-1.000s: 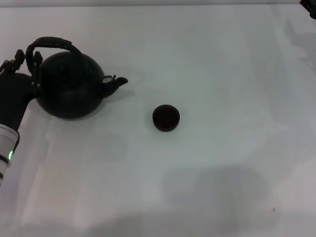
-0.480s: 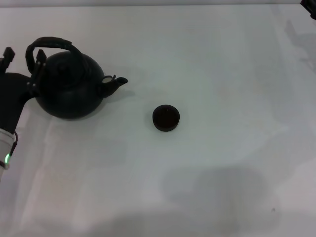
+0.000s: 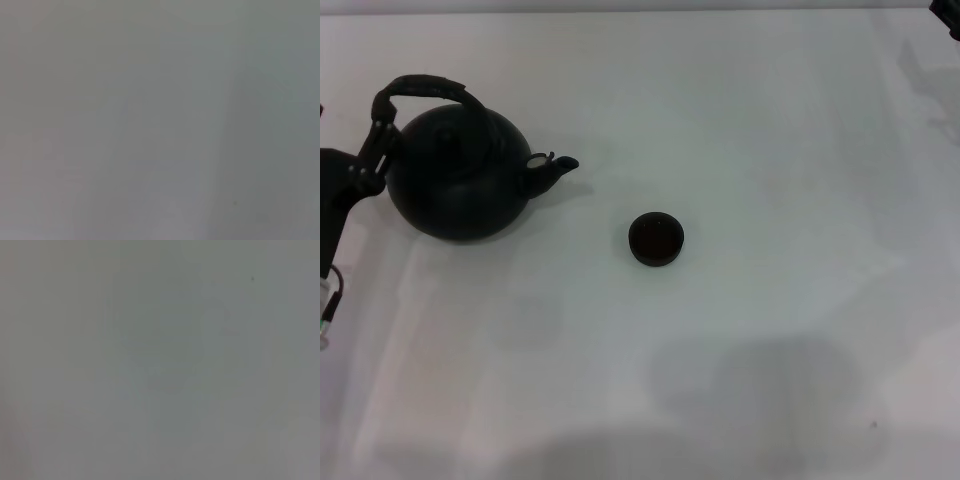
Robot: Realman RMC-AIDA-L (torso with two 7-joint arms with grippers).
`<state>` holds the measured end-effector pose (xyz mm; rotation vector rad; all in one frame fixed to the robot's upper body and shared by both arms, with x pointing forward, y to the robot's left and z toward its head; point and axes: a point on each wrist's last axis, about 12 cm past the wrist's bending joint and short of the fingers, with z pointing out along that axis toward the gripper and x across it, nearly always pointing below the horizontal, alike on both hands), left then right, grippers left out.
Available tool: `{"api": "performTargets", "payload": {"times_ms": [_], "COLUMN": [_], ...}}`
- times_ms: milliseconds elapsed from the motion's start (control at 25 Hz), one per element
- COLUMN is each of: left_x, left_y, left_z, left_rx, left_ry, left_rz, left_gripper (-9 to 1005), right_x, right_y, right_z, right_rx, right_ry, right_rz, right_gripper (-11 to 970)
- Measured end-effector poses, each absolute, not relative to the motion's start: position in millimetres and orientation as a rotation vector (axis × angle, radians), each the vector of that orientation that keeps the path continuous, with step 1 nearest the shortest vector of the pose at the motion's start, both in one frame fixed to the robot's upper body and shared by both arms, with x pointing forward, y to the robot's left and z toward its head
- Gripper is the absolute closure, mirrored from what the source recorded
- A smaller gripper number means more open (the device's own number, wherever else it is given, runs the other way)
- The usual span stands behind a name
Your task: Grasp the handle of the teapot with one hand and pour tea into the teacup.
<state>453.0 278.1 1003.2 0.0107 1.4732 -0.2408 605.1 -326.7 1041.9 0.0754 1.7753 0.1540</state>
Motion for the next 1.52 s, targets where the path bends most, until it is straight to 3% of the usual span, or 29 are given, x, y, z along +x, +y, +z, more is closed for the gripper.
{"api": "performTargets", "payload": {"times_ms": [640,1000,1520], "left_x": [421.3,426.4,436.7], "left_y": [305.9,330.6,340.8], "left_z": [1004.4,1007.2,1009.3], "left_rx": [-0.16,-0.273,-0.296], "left_ry": [1.396,1.365,1.364], "left_rz": [-0.121,0.011,0.026], "left_gripper": [153,156,160], "right_x": [601.6,591.3,587.7], "right_y": [-325.7,-323.3,-321.7], "right_z": [1040.3,1036.5,1033.3], "right_rx": [0.074,0.072,0.077], "right_ry": [1.764,1.734,1.739], "right_rz": [0.167,0.205,0.217], "right_gripper": [119,119,119]}}
